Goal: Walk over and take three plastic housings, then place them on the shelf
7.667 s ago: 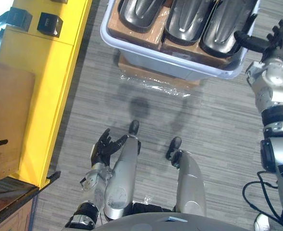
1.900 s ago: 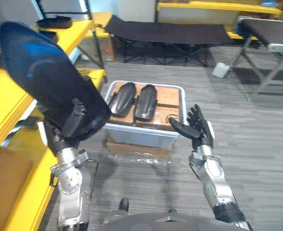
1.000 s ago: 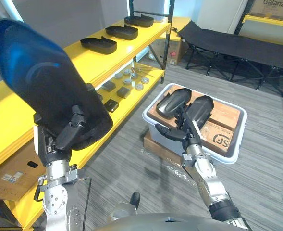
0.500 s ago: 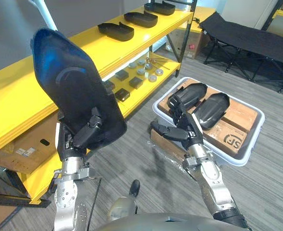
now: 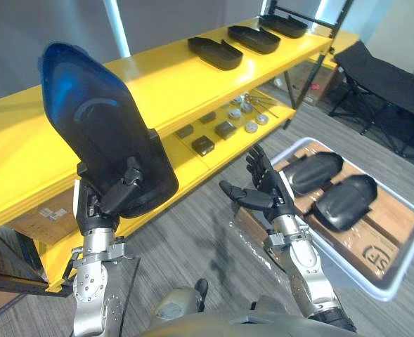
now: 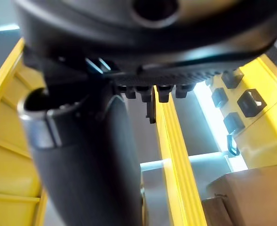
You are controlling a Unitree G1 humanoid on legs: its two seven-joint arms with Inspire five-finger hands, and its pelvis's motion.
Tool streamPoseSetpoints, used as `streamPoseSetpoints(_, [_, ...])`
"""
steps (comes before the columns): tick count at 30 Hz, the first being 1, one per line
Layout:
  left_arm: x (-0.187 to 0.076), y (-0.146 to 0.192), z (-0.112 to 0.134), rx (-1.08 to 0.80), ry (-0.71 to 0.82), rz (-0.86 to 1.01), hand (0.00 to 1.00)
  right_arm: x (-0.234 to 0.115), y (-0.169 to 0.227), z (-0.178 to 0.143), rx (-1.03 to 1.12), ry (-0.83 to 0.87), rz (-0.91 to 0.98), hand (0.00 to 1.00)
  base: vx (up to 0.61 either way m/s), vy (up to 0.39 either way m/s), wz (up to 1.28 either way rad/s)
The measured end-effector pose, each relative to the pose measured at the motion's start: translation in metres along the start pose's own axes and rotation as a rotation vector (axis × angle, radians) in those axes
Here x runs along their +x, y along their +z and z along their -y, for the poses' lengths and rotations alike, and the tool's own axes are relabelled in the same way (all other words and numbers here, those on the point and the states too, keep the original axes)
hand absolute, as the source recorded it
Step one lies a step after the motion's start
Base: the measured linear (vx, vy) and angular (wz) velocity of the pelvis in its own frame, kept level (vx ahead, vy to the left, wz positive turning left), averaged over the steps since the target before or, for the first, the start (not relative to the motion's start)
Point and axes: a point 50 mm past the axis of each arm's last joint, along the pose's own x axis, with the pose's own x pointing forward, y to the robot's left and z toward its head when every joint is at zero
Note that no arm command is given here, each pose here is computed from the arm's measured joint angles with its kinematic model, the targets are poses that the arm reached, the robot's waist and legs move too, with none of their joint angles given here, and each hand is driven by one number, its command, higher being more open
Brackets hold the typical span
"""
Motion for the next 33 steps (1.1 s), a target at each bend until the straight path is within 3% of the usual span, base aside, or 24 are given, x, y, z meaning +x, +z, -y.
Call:
streamPoseSetpoints(8, [0.001, 0.001, 0.013, -0.106, -0.015, 0.022, 0.00, -0.011, 0.065, 0.007, 0.223, 0.104, 0.318, 1.00, 0.34, -0.097, 0.82])
streamPoseSetpoints(16, [-0.004, 0.000, 0.023, -0.173, -0.004, 0.024, 0.00, -0.022, 0.067, 0.032, 0.156, 0.097, 0.286, 1.00, 0.37, -0.156, 0.88])
streamPoseSetpoints(22, [-0.003, 0.005, 0.028, -0.179, -0.034, 0.046, 0.00, -0.019, 0.070, 0.026, 0.150, 0.109, 0.315, 1.00, 0.34, 0.034, 0.13])
streamPoseSetpoints(27, [0.011, 0.014, 0.063, -0.126, -0.225, 0.108, 0.00, -0.012, 0.089, 0.034, 0.103, -0.003, 0.436, 1.00, 0.25, 0.283, -0.06])
streamPoseSetpoints(33, [0.017, 0.018, 0.065, -0.043, -0.426, 0.074, 0.00, -0.017, 0.110, 0.032, 0.067, -0.021, 0.528, 1.00, 0.12, 0.135, -0.14])
